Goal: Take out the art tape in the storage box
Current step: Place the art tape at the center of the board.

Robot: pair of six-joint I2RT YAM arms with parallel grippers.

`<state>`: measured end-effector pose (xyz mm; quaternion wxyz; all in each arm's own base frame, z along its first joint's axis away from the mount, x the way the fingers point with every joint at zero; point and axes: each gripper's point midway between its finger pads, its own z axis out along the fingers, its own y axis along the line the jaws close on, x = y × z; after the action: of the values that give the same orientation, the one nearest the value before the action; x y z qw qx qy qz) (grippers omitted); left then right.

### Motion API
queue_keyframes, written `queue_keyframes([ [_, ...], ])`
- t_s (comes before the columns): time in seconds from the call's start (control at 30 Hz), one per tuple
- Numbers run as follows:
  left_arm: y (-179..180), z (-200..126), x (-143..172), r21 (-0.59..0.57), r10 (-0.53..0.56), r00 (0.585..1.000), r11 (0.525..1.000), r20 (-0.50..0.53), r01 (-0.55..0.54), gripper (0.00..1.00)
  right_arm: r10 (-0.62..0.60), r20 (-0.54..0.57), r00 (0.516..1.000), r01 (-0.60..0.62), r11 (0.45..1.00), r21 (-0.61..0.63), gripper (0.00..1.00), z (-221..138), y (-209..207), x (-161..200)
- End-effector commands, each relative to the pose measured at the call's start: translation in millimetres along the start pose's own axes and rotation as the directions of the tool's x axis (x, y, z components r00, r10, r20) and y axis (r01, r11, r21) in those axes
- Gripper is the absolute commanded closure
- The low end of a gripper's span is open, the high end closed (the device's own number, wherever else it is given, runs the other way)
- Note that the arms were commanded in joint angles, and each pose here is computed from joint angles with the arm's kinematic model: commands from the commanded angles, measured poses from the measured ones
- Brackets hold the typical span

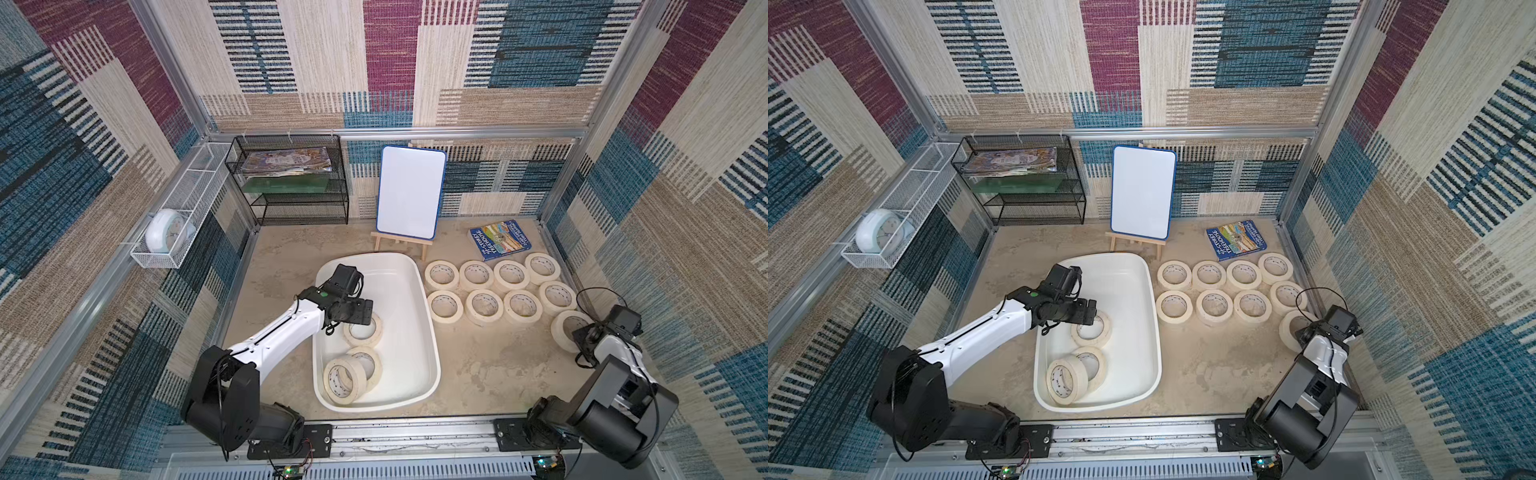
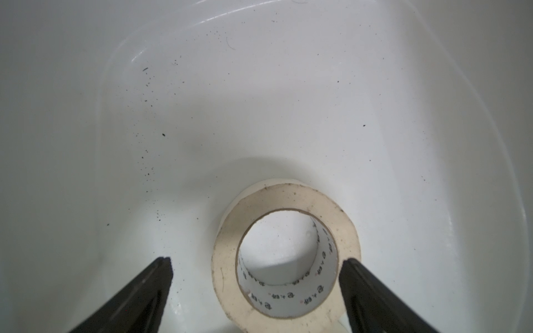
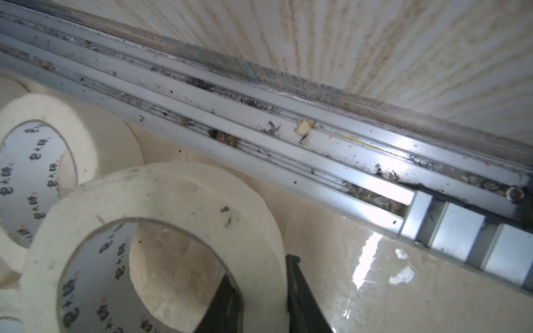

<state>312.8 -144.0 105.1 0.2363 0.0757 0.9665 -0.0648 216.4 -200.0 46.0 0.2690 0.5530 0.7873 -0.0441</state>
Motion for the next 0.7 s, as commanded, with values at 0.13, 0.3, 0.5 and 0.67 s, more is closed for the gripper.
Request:
queue_keyframes([
  [0.13,-4.0,2.8,-2.8,0.020,0.000,1.000,1.000,0.002,0.000,0.04,-0.048,0.021,0.999,0.048,0.999,-0.014,0.88,3.1,3.3,-4.0],
  [0.3,-3.9,3.0,-0.3,0.022,0.000,1.000,1.000,-0.002,0.000,0.03,-0.051,0.024,0.998,0.051,0.998,-0.025,0.73,2.7,4.9,-3.2],
  [0.5,-1.6,-1.2,2.3,0.016,-0.001,1.000,1.000,0.005,0.001,0.00,-0.048,0.040,0.998,0.049,0.998,-0.034,0.52,-2.7,5.7,-4.5],
  [0.67,-1.7,-4.5,1.7,0.019,0.001,1.000,1.000,0.010,-0.001,0.00,-0.048,0.068,0.997,0.052,0.997,-0.061,0.45,-14.1,11.8,-10.4],
])
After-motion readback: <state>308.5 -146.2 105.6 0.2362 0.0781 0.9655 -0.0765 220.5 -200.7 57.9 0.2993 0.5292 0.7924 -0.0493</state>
